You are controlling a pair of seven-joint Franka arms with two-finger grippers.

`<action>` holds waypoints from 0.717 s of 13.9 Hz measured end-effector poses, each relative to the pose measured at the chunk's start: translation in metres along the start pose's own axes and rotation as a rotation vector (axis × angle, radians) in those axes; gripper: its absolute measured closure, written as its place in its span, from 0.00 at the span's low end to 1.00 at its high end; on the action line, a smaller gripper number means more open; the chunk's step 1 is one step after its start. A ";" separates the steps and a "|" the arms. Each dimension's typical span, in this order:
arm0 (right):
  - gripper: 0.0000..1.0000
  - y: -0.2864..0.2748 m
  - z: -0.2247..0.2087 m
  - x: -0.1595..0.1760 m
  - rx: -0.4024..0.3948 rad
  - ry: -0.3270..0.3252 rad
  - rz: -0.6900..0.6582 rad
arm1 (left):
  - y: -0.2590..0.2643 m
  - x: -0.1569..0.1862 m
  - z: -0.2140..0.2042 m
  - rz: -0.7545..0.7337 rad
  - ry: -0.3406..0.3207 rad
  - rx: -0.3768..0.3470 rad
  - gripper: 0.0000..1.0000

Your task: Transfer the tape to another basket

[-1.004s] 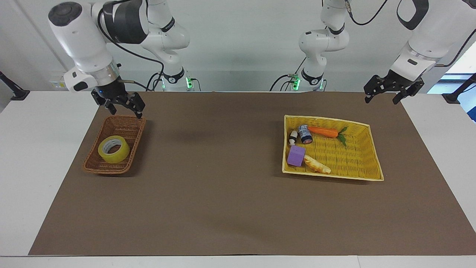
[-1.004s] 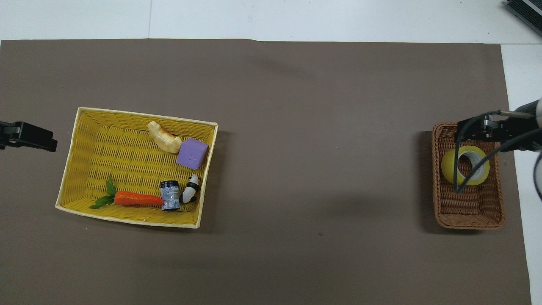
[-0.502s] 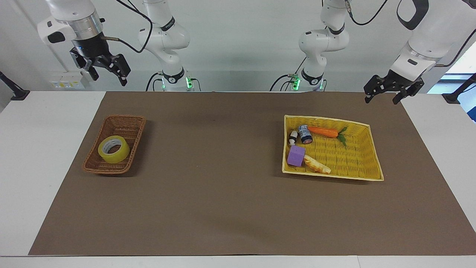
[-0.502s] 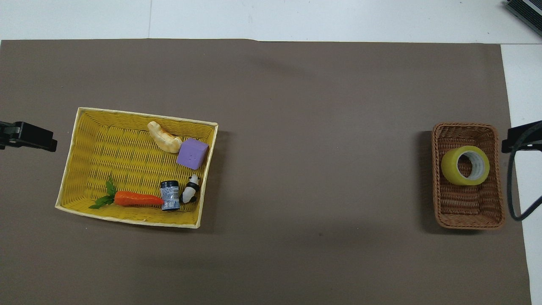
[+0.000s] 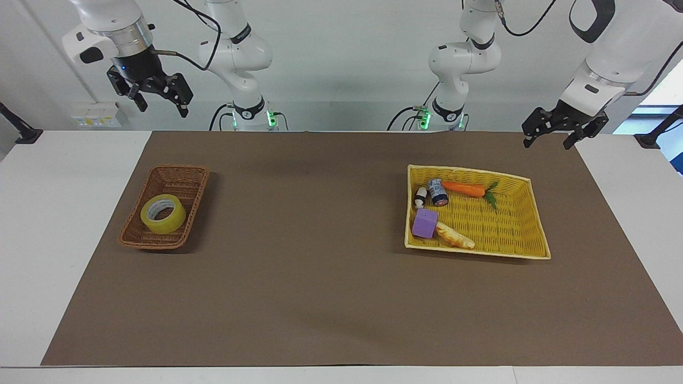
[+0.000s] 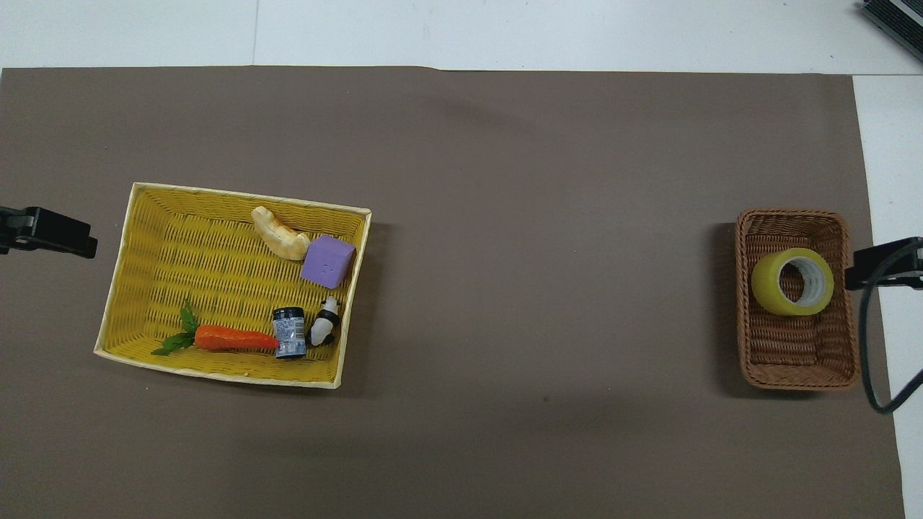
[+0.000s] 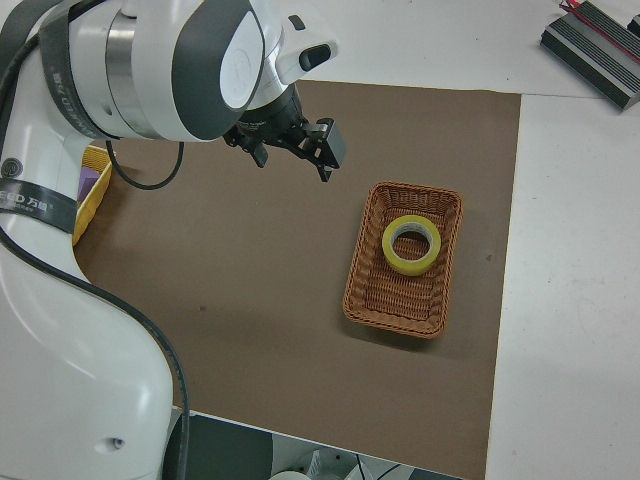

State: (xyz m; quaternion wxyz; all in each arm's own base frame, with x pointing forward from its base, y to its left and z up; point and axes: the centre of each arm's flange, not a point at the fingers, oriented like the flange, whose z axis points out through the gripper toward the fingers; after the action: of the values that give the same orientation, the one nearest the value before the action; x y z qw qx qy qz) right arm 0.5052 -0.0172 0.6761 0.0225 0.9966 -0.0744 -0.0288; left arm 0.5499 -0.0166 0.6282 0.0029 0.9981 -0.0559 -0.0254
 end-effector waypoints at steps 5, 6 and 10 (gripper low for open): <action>0.00 -0.001 0.000 -0.002 0.000 -0.001 -0.004 | 0.000 0.000 0.000 0.000 0.000 0.000 0.00; 0.00 -0.001 0.001 -0.002 0.000 -0.001 -0.004 | 0.000 0.000 0.000 0.000 0.000 0.000 0.00; 0.00 -0.001 0.001 -0.002 0.000 -0.001 -0.004 | 0.000 0.000 0.000 0.000 0.000 0.000 0.00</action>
State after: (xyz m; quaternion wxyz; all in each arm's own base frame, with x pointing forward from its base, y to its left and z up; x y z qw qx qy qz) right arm 0.5035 -0.0159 0.6752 0.0224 0.9967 -0.0724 -0.0294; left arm 0.5499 -0.0166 0.6282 0.0029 0.9981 -0.0559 -0.0254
